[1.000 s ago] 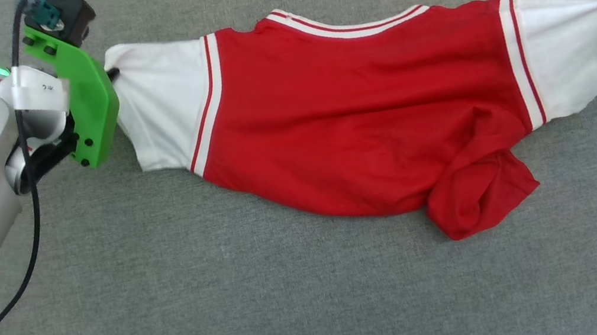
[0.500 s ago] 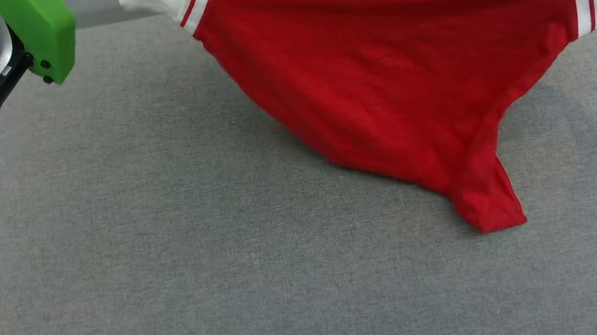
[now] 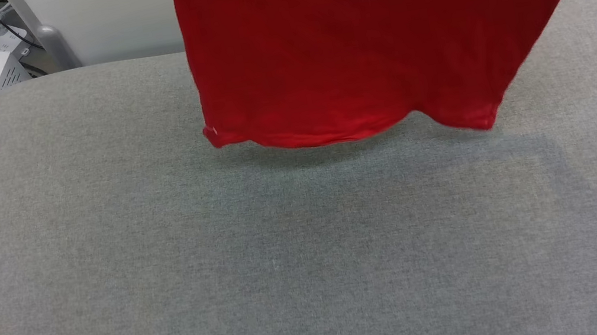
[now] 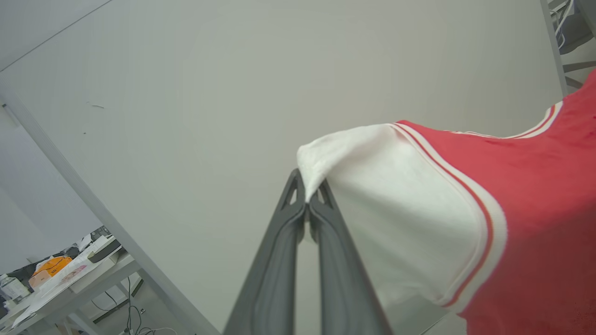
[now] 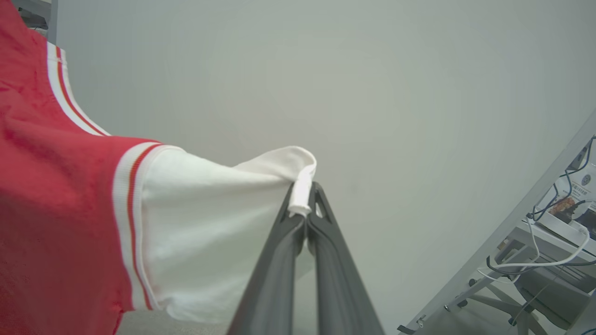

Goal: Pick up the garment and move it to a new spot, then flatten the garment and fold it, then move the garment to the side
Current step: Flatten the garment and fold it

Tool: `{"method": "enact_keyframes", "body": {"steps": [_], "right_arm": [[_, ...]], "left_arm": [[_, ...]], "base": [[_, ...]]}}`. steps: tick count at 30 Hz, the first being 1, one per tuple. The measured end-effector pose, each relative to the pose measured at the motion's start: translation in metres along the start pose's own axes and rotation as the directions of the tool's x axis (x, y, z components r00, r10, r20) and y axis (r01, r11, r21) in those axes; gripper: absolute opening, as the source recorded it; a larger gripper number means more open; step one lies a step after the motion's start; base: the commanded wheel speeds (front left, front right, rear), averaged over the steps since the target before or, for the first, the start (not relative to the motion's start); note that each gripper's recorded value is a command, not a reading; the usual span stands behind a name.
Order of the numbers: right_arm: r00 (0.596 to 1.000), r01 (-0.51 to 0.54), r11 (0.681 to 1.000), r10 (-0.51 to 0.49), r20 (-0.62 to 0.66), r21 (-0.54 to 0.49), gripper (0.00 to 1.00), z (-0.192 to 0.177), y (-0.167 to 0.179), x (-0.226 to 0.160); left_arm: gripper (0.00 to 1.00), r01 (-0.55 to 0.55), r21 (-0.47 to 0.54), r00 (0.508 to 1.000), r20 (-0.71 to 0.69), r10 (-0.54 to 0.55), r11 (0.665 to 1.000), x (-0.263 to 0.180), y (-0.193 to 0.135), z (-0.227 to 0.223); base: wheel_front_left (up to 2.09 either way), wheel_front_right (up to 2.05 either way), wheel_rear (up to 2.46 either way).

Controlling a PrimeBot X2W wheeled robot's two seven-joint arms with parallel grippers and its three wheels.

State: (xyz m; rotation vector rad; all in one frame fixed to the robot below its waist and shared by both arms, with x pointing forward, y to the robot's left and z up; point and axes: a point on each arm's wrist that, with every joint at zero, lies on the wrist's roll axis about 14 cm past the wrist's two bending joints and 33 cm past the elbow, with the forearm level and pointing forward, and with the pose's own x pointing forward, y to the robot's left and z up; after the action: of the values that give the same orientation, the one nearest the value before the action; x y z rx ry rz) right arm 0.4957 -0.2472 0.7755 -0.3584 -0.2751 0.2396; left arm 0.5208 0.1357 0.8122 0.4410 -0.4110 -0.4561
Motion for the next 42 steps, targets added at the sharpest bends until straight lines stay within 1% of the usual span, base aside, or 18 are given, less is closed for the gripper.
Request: {"method": "enact_keyframes", "body": {"steps": [5, 10, 14, 17, 20, 27, 30, 35, 42], "right_arm": [[0.999, 0.003, 1.0, -0.003, 0.032, 0.002, 0.0, 0.013, -0.001, 0.014], [1.0, 0.003, 1.0, -0.003, 0.014, -0.002, 0.0, 0.008, -0.001, 0.034], [1.0, 0.02, 1.0, -0.02, -0.01, -0.013, 0.0, -0.001, -0.006, 0.057], [0.999, 0.026, 0.999, -0.027, -0.036, -0.031, 0.0, -0.014, -0.006, 0.077], [0.998, 0.025, 0.999, -0.028, -0.061, -0.048, 0.0, -0.028, -0.004, 0.097], [0.997, 0.075, 0.993, -0.077, -0.014, -0.09, 0.0, -0.036, -0.016, 0.144], [0.996, 0.085, 0.993, -0.086, -0.002, -0.086, 0.0, -0.048, -0.015, 0.162], [0.997, 0.08, 0.993, -0.081, -0.016, -0.09, 0.0, -0.074, -0.008, 0.18], [0.995, 0.037, 0.997, -0.044, -0.094, -0.075, 0.0, -0.122, 0.015, 0.19]], "left_arm": [[0.0, -0.02, 0.014, 1.0, 0.021, 0.02, 1.0, 0.004, 0.008, 0.009], [0.0, -0.038, 0.008, 0.999, 0.022, 0.038, 0.999, 0.017, 0.015, 0.005], [0.0, -0.059, 0.002, 0.998, 0.015, 0.059, 0.998, 0.032, 0.022, -0.005], [0.0, -0.077, -0.013, 0.997, 0.0, 0.077, 0.997, 0.047, 0.026, -0.018], [0.0, -0.087, 0.0, 0.996, -0.015, 0.087, 0.996, 0.059, 0.028, -0.036], [0.0, -0.133, 0.03, 0.991, 0.034, 0.132, 0.991, 0.091, 0.033, -0.058], [0.0, -0.136, 0.024, 0.989, 0.053, 0.135, 0.99, 0.103, 0.03, -0.071], [0.0, -0.137, 0.002, 0.99, 0.039, 0.136, 0.991, 0.114, 0.023, -0.099], [0.0, -0.122, -0.036, 0.992, -0.032, 0.121, 0.992, 0.114, 0.01, -0.148]], "base": [[0.0, 0.0, 0.0], [0.0, 0.0, 0.0], [0.0, 0.0, 0.0], [0.0, 0.0, 0.0], [0.0, 0.0, 0.0], [0.0, 0.0, 0.0], [0.0, 0.0, 0.0], [0.0, 0.0, 0.0], [0.0, 0.0, 0.0]]}}
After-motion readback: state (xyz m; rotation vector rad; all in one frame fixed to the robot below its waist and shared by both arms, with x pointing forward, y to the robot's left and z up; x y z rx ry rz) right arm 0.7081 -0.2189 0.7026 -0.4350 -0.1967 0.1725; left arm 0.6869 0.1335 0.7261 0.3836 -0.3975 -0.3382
